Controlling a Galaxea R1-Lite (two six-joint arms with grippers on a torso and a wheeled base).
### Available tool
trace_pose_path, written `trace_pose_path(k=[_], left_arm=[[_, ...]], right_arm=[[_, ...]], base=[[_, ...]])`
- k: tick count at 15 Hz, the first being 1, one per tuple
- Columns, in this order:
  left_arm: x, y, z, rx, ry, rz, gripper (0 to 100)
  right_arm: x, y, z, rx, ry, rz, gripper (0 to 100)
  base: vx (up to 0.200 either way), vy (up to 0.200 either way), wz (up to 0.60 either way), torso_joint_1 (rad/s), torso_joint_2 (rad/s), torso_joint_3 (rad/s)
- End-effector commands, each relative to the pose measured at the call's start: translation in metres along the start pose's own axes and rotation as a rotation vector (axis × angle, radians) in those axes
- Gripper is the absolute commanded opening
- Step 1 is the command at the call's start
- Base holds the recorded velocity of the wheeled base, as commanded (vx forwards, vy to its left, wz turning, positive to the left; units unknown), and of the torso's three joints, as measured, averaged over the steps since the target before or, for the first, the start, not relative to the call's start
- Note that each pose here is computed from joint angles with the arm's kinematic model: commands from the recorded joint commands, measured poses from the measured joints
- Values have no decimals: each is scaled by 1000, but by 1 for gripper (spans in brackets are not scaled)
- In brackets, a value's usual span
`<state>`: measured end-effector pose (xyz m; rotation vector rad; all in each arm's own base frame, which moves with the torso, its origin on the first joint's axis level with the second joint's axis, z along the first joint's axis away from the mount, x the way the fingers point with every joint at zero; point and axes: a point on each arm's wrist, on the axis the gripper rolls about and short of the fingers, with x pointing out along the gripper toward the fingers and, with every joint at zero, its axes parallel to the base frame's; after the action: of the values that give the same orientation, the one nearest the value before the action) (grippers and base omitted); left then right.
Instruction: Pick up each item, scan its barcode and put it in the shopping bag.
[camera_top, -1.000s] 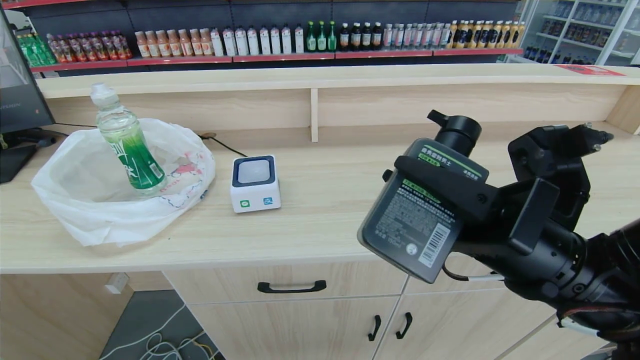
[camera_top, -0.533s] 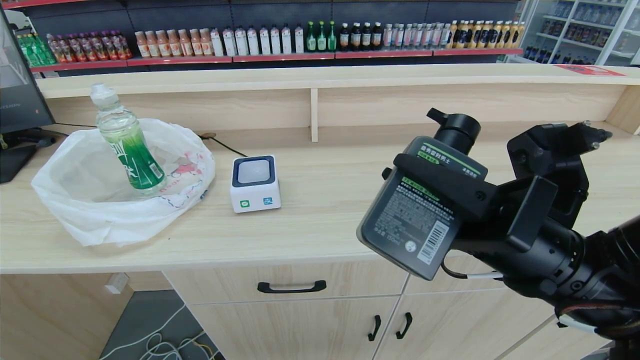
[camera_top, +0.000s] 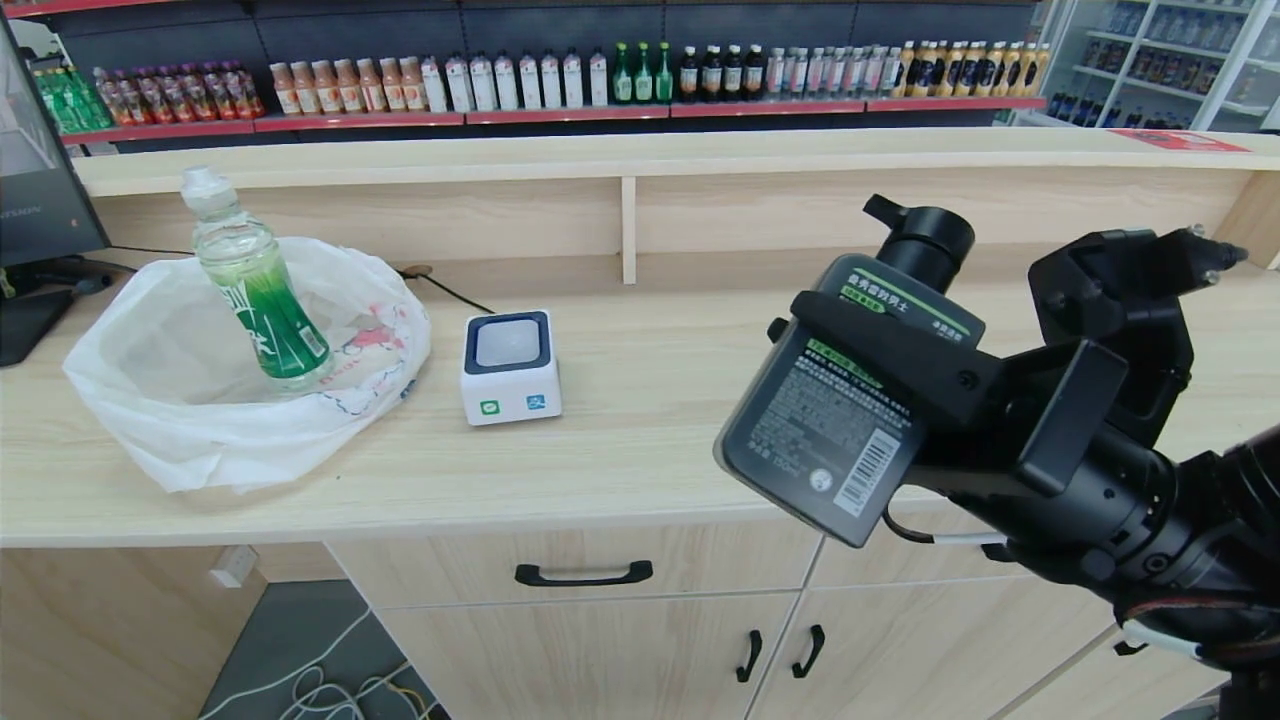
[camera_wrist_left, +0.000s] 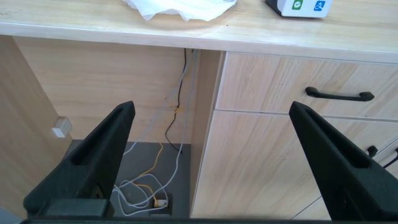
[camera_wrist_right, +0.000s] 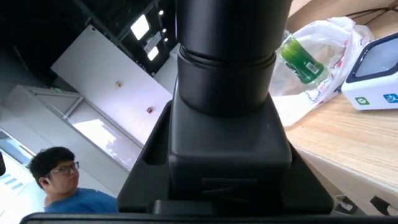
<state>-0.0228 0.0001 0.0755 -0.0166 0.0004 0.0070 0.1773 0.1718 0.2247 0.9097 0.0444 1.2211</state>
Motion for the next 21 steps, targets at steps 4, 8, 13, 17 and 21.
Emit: trace_pose_path(k=[4,8,13,17,21], left_arm=[[0,0,0,0,0,1,100],[0,0,0,0,0,1,100],[0,0,0,0,0,1,100],[0,0,0,0,0,1,100],[0,0,0,0,0,1,100]], right_arm=[[-2,-1,-1,-97,4,-5,0],[-16,-8,-2,-270,18,-64,0],[-18,-25,3,-574,15,-141,0],[-17,-33,2,-756,-26,-272,0],[-27,-39,6,-871,-86,-474,0]], base=[[0,0,0,0,0,0],[0,0,0,0,0,0],[0,0,0,0,0,0],[0,0,0,0,0,0],[0,0,0,0,0,0]])
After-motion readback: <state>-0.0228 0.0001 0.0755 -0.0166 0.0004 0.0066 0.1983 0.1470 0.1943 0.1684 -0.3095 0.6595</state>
